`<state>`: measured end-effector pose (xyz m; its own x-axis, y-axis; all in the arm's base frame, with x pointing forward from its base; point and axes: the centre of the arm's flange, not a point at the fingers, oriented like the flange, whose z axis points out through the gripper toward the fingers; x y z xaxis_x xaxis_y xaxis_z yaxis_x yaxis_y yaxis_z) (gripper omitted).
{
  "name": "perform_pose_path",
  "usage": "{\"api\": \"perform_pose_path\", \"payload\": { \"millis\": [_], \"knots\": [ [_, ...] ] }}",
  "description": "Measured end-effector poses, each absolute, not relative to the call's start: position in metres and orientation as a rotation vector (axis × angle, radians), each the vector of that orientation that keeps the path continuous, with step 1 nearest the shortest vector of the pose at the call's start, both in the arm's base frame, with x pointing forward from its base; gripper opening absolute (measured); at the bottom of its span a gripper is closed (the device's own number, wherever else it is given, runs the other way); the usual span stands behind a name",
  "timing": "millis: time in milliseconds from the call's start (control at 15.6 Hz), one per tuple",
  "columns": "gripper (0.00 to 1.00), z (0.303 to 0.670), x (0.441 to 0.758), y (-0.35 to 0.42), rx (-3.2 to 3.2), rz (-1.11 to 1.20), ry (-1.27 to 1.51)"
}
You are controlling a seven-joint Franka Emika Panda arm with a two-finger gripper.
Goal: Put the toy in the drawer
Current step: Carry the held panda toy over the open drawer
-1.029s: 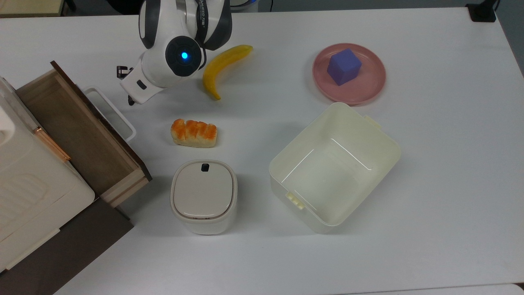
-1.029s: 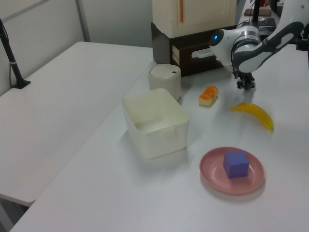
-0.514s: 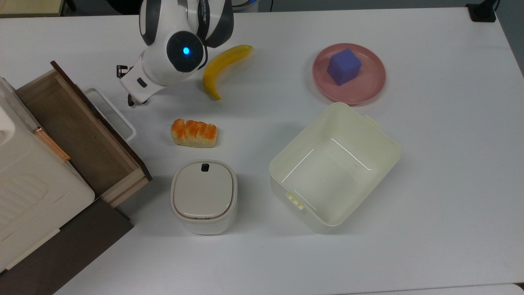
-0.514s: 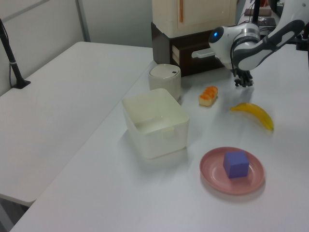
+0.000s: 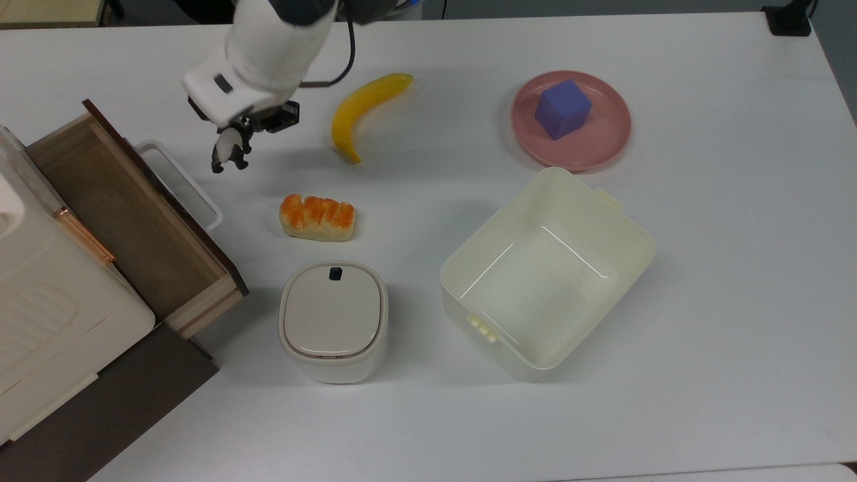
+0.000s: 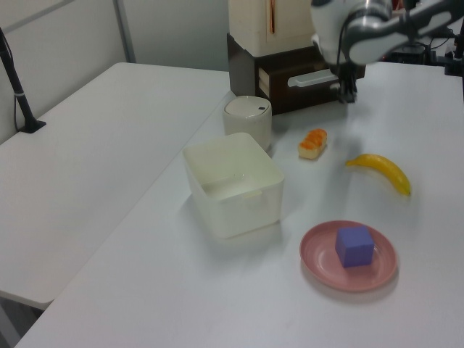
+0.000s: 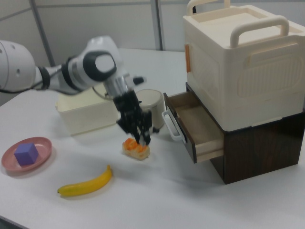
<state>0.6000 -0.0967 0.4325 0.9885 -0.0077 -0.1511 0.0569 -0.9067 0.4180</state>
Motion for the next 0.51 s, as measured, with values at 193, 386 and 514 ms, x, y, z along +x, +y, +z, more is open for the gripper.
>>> {"api": "perform_pose_path", "payload": {
  "millis": [193,386,514],
  "knots": [
    [0.34,0.476,0.612,-0.098,2.757,-0.112,-0.040],
    [0.34,0.507,0.617,-0.110,2.808,-0.039,-0.122],
    [0.34,0.523,0.617,-0.126,2.830,0.003,-0.180]
  ]
}}
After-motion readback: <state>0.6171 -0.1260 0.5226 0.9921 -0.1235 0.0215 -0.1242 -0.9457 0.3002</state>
